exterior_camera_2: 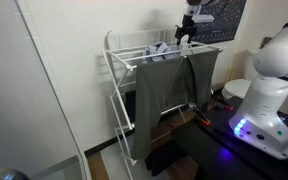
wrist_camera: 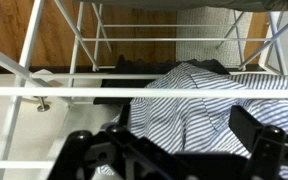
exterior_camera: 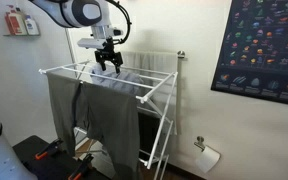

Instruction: Put the pants across all the bars of the drying rack

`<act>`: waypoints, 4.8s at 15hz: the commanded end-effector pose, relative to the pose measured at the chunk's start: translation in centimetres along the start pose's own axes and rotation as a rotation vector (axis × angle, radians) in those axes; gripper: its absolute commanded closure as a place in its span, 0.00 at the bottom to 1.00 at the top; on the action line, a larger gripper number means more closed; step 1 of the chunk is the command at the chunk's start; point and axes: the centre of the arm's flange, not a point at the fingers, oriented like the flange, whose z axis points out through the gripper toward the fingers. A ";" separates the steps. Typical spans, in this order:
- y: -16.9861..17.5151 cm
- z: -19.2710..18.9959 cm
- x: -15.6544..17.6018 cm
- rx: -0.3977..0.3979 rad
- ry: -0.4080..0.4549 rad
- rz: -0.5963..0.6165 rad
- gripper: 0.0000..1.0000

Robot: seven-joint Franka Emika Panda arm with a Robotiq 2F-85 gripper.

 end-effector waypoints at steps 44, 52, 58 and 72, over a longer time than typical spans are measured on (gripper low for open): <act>-6.9 10.2 -1.9 0.095 -0.653 -0.048 0.47; -6.8 10.0 -1.0 0.103 -0.631 -0.023 1.00; -6.8 7.8 -0.9 0.125 -0.472 0.009 0.98; -8.6 -2.1 -5.7 0.183 -0.021 0.055 0.98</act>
